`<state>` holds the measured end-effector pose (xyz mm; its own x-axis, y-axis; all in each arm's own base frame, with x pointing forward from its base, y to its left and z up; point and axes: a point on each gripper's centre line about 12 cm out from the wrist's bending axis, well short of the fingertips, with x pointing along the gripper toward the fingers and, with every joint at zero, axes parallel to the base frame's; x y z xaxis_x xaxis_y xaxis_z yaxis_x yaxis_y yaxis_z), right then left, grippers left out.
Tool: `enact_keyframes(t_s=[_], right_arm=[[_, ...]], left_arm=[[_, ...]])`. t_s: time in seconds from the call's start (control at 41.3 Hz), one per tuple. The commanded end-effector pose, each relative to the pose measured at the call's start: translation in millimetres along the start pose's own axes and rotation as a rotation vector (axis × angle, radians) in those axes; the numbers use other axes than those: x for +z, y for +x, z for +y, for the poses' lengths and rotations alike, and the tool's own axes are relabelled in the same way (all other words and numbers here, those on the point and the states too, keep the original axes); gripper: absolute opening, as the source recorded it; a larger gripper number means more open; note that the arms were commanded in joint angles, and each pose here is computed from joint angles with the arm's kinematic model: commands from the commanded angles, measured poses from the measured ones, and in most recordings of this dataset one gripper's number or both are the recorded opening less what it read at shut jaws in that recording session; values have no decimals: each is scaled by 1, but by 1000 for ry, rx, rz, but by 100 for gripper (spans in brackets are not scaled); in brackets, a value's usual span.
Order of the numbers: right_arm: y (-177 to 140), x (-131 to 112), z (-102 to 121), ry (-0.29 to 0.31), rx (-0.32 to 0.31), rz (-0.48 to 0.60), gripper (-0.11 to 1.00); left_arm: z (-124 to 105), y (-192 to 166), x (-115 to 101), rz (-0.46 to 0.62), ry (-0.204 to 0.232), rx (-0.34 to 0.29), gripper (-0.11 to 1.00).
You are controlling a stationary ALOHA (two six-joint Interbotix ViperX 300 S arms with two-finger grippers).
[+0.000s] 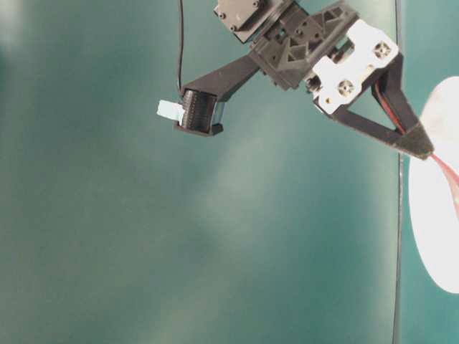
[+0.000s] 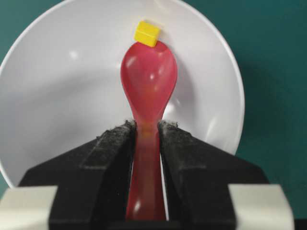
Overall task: Scoop the yellow hexagonal prism block from the bowl with a spoon using the right arm.
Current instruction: 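Push the spoon under the yellow block to scoop it up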
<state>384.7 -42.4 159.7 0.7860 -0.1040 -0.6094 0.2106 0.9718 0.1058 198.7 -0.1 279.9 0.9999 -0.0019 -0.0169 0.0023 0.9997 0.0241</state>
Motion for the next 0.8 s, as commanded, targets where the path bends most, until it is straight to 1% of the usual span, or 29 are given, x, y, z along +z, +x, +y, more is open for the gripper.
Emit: enact_keyframes(t_s=[0.0,0.436,0.775], right_arm=[[-3,8,2,4,-1,-41,24],[-5,1,10,-2,2,-80,24],[-5,1,11,-5,0,-92,24]], left_arm=[[0,3,11,-26,5,0,2],[0,3,11,-26,5,0,2],[0,2,11,-28,5,0,2]])
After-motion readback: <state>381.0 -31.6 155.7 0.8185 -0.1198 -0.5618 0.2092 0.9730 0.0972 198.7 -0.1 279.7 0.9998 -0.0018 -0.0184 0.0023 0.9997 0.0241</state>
